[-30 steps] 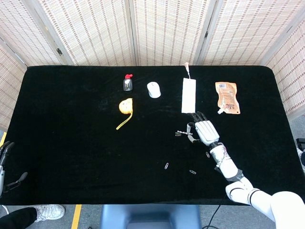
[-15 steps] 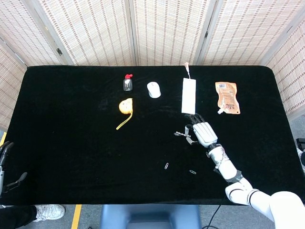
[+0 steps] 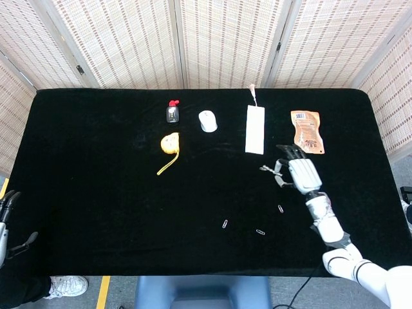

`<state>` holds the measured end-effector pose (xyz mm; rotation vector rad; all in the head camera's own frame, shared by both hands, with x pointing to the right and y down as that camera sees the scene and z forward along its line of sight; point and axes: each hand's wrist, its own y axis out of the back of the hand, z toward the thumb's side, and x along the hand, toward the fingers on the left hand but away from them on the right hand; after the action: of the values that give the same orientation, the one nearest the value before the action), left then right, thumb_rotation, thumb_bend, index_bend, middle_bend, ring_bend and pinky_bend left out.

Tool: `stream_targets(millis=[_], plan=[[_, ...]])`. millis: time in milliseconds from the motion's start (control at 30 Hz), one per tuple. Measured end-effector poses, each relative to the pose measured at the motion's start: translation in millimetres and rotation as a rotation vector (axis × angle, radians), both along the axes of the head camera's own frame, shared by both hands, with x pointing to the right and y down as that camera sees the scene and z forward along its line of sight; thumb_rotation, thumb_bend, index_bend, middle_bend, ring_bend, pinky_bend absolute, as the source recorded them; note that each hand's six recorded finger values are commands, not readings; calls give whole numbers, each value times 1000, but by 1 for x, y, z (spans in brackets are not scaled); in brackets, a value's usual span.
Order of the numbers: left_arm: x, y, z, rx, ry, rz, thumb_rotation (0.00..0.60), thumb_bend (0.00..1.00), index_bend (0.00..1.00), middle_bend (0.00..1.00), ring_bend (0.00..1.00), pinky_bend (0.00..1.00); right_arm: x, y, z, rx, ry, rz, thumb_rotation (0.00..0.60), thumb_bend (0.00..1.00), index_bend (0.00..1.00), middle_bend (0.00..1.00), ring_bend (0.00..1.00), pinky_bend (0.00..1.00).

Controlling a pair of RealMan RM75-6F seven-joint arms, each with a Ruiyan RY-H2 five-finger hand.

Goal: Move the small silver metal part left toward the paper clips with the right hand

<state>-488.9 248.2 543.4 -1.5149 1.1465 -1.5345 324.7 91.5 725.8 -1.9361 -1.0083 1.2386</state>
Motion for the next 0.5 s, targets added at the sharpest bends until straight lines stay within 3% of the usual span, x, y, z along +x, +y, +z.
stream_targets(millis=[267, 500], plan=[[5, -2, 8, -24, -20, 14, 600, 284, 10, 85, 130, 64, 59, 20, -17, 52, 69, 71, 600, 391, 761, 139, 86, 0], [9, -3, 14, -40, -29, 24, 600, 284, 10, 85, 130, 64, 95, 39, -17, 50, 122, 115, 600, 390, 761, 139, 84, 0]])
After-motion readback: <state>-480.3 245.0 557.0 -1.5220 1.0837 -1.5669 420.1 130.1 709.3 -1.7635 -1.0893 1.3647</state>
